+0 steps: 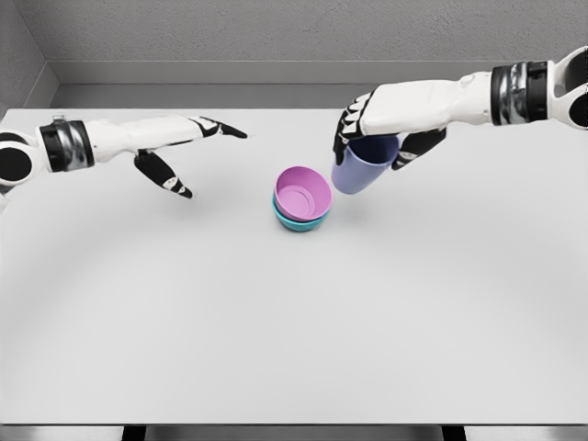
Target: Stacking bowl and cup with both arms
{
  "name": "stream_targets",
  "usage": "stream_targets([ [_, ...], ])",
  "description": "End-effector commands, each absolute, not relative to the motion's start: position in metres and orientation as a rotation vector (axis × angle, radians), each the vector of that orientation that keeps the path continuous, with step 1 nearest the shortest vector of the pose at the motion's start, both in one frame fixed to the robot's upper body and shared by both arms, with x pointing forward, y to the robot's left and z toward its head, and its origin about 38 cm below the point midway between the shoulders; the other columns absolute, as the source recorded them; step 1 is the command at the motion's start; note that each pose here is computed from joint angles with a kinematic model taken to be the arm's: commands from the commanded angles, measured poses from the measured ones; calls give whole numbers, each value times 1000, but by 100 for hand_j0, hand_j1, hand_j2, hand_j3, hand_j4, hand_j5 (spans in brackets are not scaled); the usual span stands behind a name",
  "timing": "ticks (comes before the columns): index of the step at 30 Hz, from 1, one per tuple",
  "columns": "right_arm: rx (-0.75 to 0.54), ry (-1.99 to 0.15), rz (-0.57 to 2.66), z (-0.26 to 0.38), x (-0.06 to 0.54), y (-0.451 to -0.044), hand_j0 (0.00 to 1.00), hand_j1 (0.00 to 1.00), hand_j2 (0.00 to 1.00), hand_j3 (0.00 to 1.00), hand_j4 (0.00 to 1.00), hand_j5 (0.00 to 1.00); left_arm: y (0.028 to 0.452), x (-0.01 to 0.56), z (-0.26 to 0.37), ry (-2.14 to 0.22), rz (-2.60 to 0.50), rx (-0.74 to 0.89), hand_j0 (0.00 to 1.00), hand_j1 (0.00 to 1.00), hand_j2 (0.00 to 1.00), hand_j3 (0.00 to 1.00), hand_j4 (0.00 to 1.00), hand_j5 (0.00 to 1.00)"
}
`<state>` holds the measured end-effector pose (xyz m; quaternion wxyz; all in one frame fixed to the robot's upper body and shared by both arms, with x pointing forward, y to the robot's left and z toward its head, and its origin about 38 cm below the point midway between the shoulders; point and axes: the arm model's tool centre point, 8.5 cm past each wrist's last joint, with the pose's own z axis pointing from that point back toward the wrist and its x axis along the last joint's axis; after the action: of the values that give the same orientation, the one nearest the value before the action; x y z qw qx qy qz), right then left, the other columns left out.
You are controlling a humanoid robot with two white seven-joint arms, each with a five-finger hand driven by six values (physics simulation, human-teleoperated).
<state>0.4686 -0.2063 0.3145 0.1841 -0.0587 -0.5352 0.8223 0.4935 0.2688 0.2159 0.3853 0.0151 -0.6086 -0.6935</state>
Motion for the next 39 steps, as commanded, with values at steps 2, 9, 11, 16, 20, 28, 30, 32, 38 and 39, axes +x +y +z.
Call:
stream_targets([
  [2, -152, -1531, 2318, 317, 469, -197, 63, 63, 63, 63, 63, 63, 301, 490, 225, -1573, -1685, 96, 100, 100, 100, 100, 100, 100],
  [9, -137, -1552, 2322, 319, 474, -183, 63, 63, 63, 63, 63, 63, 333, 473, 198, -1523, -1611, 98, 100, 100, 100, 100, 100, 100],
  [11, -131, -1554, 2315, 317, 477, -179, 63, 63, 63, 63, 63, 63, 336, 472, 196, -1526, -1596, 98, 100, 100, 100, 100, 100, 100],
  [16, -129, -1550, 2312, 316, 480, -177, 63, 63, 63, 63, 63, 63, 344, 469, 192, -1538, -1555, 104, 100, 100, 100, 100, 100, 100],
  [20, -112, -1548, 2314, 312, 484, -168, 63, 63, 63, 63, 63, 63, 344, 465, 183, -1522, -1552, 89, 100, 100, 100, 100, 100, 100],
  [28, -83, -1565, 2325, 310, 483, -153, 63, 63, 63, 63, 63, 63, 346, 463, 180, -1515, -1548, 88, 100, 100, 100, 100, 100, 100],
  [30, -72, -1569, 2327, 308, 482, -149, 63, 63, 63, 63, 63, 63, 346, 463, 179, -1512, -1547, 87, 100, 100, 100, 100, 100, 100],
  [32, -73, -1563, 2325, 306, 483, -150, 64, 64, 64, 64, 64, 64, 347, 462, 177, -1510, -1546, 85, 100, 100, 100, 100, 100, 100],
  [38, -72, -1549, 2320, 302, 485, -153, 64, 64, 64, 64, 64, 64, 346, 460, 174, -1507, -1545, 75, 100, 100, 100, 100, 100, 100],
  [39, -72, -1549, 2320, 302, 485, -153, 64, 64, 64, 64, 64, 64, 346, 460, 173, -1507, -1544, 75, 100, 100, 100, 100, 100, 100],
])
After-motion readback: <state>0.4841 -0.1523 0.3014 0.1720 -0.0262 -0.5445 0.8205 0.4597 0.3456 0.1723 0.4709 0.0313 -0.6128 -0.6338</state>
